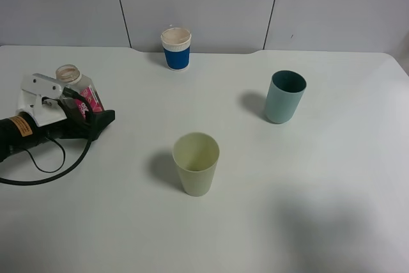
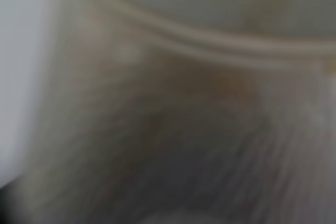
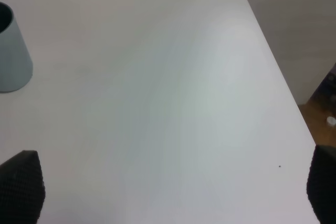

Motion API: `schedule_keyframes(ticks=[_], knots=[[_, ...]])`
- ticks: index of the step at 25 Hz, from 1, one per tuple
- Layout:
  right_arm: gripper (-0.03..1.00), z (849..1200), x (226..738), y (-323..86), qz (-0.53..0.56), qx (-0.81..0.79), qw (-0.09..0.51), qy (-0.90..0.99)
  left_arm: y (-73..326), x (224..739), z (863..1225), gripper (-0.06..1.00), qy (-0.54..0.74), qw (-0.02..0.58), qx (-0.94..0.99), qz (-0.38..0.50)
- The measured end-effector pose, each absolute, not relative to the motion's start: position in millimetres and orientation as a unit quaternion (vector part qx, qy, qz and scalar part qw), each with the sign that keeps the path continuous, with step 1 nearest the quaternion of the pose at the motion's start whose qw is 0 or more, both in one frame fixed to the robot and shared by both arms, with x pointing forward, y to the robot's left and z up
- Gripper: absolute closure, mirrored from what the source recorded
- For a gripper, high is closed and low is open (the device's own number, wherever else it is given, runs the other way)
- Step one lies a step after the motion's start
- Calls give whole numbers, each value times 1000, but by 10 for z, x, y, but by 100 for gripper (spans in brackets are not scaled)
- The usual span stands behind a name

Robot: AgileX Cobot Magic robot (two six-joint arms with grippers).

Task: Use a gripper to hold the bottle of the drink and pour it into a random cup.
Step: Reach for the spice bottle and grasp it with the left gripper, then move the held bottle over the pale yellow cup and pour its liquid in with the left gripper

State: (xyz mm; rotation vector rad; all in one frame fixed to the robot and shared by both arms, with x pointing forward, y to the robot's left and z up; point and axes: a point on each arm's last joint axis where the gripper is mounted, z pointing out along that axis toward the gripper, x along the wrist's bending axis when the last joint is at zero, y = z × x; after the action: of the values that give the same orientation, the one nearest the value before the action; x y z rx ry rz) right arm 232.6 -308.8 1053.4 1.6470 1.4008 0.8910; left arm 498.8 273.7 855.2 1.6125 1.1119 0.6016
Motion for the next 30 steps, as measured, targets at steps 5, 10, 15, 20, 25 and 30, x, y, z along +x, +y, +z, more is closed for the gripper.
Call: schedule_keyframes(ticks=[5, 10, 15, 20, 25, 30], knots=[[-3, 10534, 2326, -3088, 351, 648, 391, 551, 2689, 5153, 8536, 11, 455, 533, 669, 251], [-3, 10534, 2326, -3088, 351, 648, 391, 551, 2693, 5226, 8516, 11, 463, 538, 660, 247], [-3, 10534, 2326, -3088, 351, 648, 391, 551, 2694, 5220, 8480, 32, 466, 535, 661, 243], [-3, 10534, 2326, -3088, 351, 648, 391, 551, 2692, 5225, 8483, 61, 461, 535, 664, 246], [-3, 10534, 2326, -3088, 351, 648, 391, 551, 2692, 5225, 8483, 61, 461, 535, 664, 246], [-3, 10534, 2326, -3088, 351, 648, 391, 551, 2694, 5227, 8502, 61, 462, 534, 664, 246]])
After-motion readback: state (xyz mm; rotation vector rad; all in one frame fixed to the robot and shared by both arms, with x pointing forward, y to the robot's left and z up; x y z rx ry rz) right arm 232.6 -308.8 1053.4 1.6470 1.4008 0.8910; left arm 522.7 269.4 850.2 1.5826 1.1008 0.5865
